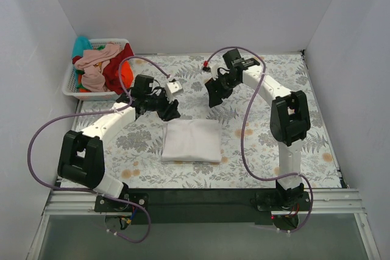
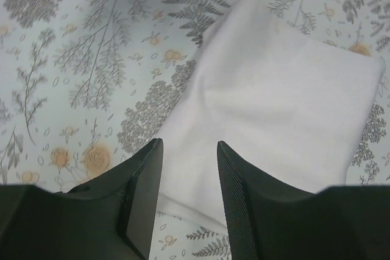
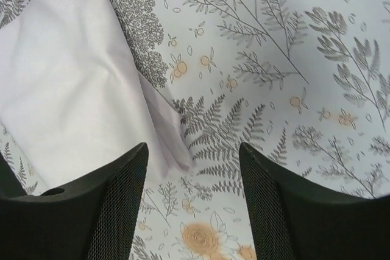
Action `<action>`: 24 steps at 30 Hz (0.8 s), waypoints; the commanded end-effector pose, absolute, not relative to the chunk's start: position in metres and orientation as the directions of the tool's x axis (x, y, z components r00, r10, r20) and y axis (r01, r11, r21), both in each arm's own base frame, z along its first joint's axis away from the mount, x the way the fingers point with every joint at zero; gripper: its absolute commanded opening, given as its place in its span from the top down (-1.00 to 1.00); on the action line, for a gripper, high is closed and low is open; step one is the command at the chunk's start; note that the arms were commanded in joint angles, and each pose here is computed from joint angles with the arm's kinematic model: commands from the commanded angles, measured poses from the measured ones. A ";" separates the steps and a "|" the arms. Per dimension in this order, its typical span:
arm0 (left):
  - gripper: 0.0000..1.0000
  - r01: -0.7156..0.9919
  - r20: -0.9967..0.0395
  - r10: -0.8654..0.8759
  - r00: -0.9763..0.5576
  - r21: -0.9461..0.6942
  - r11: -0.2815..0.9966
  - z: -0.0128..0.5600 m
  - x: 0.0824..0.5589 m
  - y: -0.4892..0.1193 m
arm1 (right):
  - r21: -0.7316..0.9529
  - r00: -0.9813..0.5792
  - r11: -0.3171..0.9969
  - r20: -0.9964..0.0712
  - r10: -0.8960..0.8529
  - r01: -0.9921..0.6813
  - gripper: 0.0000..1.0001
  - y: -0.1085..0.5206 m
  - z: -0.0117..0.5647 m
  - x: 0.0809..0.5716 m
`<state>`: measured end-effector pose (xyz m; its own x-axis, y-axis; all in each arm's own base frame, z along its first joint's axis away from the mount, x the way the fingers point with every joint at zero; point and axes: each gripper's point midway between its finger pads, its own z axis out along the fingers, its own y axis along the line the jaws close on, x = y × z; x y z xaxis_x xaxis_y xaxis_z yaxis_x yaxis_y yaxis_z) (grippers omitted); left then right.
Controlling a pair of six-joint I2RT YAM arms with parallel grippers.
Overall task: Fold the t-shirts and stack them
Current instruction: Fold the tshirt
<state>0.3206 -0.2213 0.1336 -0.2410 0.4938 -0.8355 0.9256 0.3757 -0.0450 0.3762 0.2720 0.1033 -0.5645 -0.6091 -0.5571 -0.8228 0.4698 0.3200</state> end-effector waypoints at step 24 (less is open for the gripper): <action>0.39 0.557 -0.557 0.284 -0.780 -0.413 0.721 0.046 0.367 -0.182 | 0.592 -0.697 0.411 -0.407 -0.590 -0.694 0.10 0.258 0.061 0.315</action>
<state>0.3614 -0.1787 0.0381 -0.7791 0.2982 -0.5514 0.5621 0.7217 -0.4039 0.3227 0.2565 0.0619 -0.6845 -0.5963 -0.4194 -0.7133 0.4289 0.5543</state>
